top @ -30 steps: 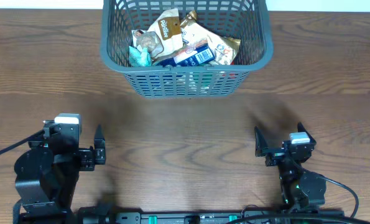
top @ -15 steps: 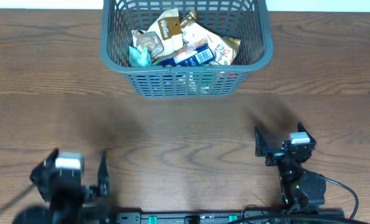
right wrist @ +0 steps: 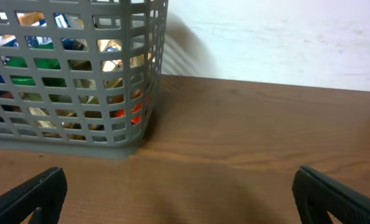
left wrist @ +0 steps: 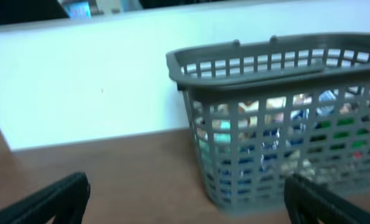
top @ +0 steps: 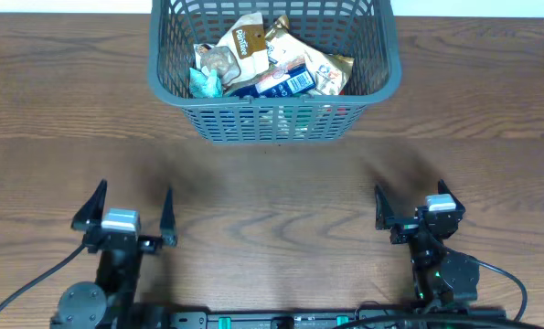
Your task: Pack container
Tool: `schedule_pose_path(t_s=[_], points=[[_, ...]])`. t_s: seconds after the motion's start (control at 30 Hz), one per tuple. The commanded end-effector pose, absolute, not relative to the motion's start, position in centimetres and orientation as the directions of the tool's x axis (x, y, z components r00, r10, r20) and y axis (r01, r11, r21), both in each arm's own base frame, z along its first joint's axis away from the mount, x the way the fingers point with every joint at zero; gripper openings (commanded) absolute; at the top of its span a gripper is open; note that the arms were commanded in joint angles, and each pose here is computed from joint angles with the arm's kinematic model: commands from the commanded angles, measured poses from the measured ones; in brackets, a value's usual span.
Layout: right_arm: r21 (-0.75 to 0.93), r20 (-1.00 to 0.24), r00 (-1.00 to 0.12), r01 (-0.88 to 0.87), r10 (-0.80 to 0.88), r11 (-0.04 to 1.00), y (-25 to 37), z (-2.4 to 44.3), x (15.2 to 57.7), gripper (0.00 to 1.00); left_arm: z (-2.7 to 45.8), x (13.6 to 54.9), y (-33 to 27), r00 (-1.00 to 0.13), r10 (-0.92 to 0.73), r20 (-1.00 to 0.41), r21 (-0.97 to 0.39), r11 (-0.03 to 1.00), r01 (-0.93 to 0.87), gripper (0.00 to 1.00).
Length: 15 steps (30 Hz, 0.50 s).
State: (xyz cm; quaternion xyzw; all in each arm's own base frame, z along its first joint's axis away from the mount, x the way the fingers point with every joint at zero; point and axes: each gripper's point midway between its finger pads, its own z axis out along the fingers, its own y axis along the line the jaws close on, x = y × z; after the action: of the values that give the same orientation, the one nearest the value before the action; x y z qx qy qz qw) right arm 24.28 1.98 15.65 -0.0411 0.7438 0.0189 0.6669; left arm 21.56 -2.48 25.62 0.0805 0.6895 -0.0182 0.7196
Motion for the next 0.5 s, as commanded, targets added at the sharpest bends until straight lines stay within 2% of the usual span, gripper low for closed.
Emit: schedule_pose_path(t_s=[0.0,0.13,0.27,0.33,0.47], points=[[-0.038,-0.993,-0.106,-0.081,-0.047,0.996,1.8,15.5,24.3,0.99,24.1,22.6,-2.7,0.08,0.071,-0.994,0.082,0.986,0.146,0.98],[-0.038,-0.993,-0.106,-0.081,-0.047,0.996,1.8,15.5,24.3,0.99,22.1,23.6,-2.7,0.1,0.07,-0.992,0.085,0.986,0.145,0.99],[-0.038,-0.993,-0.106,-0.081,-0.047,0.996,1.8,15.5,24.3,0.99,19.5,24.3,-2.7,0.069,0.071,-0.995,0.08,0.986,0.147,0.98],[-0.038,-0.993,-0.106,-0.081,-0.047,0.996,1.8,15.5,24.3,0.99,18.2,24.5,-2.7,0.04,0.057,-0.998,0.063,0.987,0.15,0.98],[-0.038,-0.993,-0.106,-0.081,-0.047,0.996,1.8,15.5,24.3,0.99,15.1,24.4,-2.8,-0.087,0.051,-0.995,0.037,0.987,0.157,0.98]])
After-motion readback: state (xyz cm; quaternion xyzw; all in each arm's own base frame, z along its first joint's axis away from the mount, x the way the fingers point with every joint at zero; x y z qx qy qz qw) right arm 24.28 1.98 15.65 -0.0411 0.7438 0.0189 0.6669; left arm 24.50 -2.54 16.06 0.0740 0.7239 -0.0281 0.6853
